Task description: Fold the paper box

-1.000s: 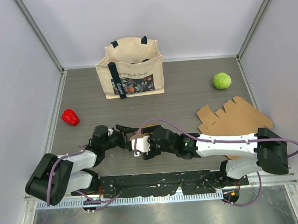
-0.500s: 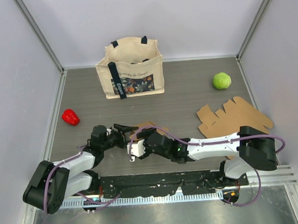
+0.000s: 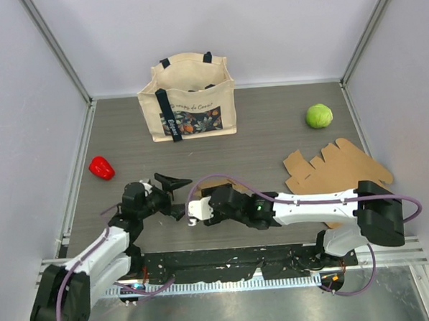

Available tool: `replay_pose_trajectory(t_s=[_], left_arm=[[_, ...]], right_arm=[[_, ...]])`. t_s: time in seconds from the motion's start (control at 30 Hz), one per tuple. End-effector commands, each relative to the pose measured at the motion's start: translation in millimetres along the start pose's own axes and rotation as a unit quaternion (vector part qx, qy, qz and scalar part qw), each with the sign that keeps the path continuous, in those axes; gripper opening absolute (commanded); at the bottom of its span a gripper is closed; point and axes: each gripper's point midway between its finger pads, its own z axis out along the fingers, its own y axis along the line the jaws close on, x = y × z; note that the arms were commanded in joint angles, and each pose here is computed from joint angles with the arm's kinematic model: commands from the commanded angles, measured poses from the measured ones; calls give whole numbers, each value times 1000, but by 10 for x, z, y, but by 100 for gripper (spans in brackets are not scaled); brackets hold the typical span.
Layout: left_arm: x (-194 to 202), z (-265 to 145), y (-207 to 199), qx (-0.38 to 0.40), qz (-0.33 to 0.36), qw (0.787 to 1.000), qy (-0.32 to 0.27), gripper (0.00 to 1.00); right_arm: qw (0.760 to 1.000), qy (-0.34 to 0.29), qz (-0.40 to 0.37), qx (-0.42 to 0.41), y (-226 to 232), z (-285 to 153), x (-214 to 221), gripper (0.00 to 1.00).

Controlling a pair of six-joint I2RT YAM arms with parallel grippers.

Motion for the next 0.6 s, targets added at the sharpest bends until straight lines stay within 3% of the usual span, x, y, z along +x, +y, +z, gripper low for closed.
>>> replay_pose_trajectory(t_s=[0.0,0.07,0.1,0.23,0.27,0.37,0.57], left_arm=[[-282,-209,-31,-32,185,978,-88,100],[-415,-340,-12,-78,230,960,-135,100],[-394,-400,-217,-68,268,950,-147,99],[-382,-524,-369,-83,373,912,-150,90],[-372,-541,-363,-89,381,909,-147,88],[-287,-551,-449,-80,411,899,-127,81],[-117,-490,-497,-58,457,885,-69,63]], right_arm=[[994,34,91,-46,-118,-300,50,59],[987,72,124,-78,-100,-339,242,65],[984,66,144,-86,-167,-359,155,67],[967,112,171,-151,-174,-299,259,70],[957,147,175,-180,-72,-253,390,70],[943,134,205,-227,-83,-149,329,68],[945,136,201,-219,-136,65,393,75]])
